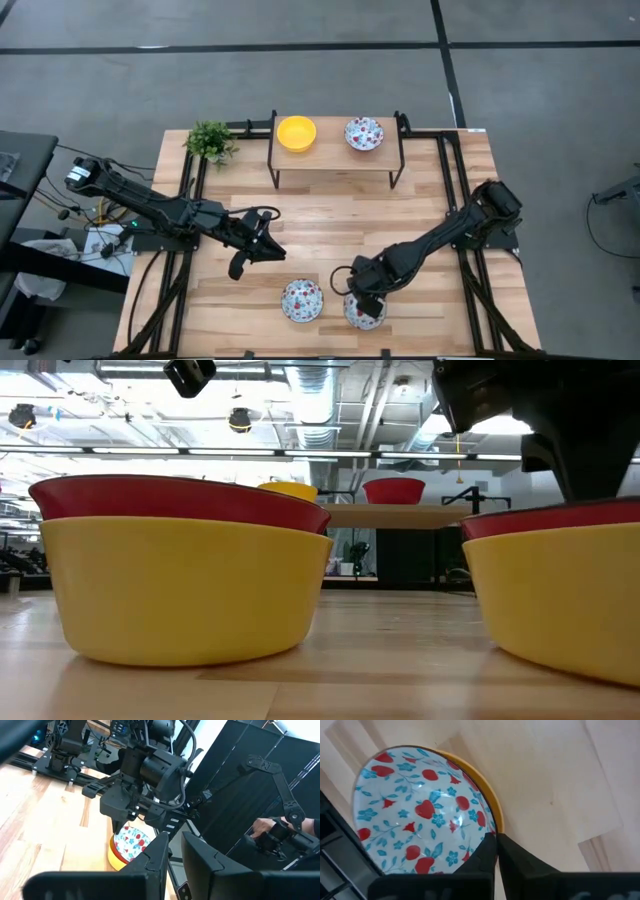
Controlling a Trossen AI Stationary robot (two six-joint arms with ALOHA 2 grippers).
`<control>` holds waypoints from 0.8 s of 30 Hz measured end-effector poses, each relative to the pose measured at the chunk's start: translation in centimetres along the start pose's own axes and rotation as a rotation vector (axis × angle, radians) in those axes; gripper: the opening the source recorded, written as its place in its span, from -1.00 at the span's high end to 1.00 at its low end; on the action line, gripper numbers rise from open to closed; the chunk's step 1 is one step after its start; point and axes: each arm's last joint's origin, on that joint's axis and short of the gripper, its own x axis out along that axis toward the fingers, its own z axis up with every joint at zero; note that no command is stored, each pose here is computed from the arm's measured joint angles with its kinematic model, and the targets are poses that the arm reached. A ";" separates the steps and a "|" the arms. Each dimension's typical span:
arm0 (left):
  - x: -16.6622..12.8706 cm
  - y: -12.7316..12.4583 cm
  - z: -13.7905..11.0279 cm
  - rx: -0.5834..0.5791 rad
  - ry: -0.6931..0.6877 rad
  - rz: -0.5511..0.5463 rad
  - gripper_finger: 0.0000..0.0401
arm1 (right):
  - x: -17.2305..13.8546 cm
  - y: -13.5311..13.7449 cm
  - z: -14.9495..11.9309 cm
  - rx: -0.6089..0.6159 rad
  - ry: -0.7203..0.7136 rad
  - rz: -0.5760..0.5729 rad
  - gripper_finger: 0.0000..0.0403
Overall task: Pick & Place Mini bowls
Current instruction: Stack the right white bowl on top of the white bowl on the shelf
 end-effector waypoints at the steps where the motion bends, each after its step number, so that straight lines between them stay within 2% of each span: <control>1: 0.0 0.0 0.0 0.000 0.000 0.000 0.73 | -0.2 -0.1 0.1 -0.001 -0.008 0.002 1.00; 13: 0.0 0.0 0.0 0.000 0.000 0.000 0.73 | -3.7 -1.8 0.8 0.003 -0.086 0.031 1.00; 24: 0.0 0.0 0.0 0.000 0.000 0.000 0.73 | -4.3 -2.3 1.0 -0.031 -0.089 0.030 1.00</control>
